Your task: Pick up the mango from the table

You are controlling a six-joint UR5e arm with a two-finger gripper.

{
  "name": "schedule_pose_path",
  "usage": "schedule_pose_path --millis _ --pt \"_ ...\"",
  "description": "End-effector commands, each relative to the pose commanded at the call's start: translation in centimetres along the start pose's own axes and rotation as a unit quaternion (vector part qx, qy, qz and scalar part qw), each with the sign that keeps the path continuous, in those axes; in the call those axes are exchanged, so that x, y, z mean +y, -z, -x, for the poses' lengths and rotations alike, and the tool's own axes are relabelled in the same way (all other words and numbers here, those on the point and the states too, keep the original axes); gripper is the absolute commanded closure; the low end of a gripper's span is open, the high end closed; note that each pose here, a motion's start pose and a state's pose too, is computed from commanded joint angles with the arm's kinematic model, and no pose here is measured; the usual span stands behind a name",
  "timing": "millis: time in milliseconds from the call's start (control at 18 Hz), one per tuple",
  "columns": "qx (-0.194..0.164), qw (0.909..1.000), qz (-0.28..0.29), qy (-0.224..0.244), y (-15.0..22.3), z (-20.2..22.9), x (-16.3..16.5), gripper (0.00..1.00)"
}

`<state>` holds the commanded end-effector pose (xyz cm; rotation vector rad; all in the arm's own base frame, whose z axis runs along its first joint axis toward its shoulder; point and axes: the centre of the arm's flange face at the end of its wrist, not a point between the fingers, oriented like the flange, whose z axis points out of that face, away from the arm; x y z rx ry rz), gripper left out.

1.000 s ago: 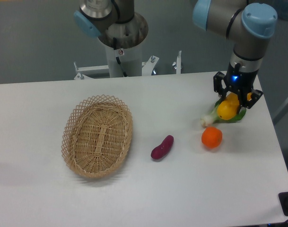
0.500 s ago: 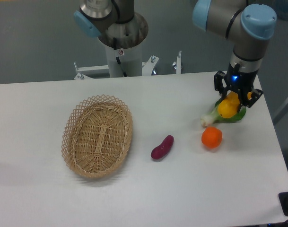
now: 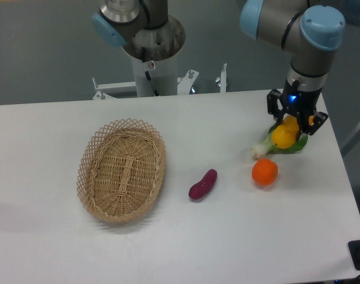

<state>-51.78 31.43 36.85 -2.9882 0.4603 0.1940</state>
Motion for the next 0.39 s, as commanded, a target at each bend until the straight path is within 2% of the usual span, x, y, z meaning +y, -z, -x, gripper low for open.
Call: schedule_pose_path --millis 389 --pt "-0.004 1.0 0.002 0.008 0.23 0.35 0.99 0.63"
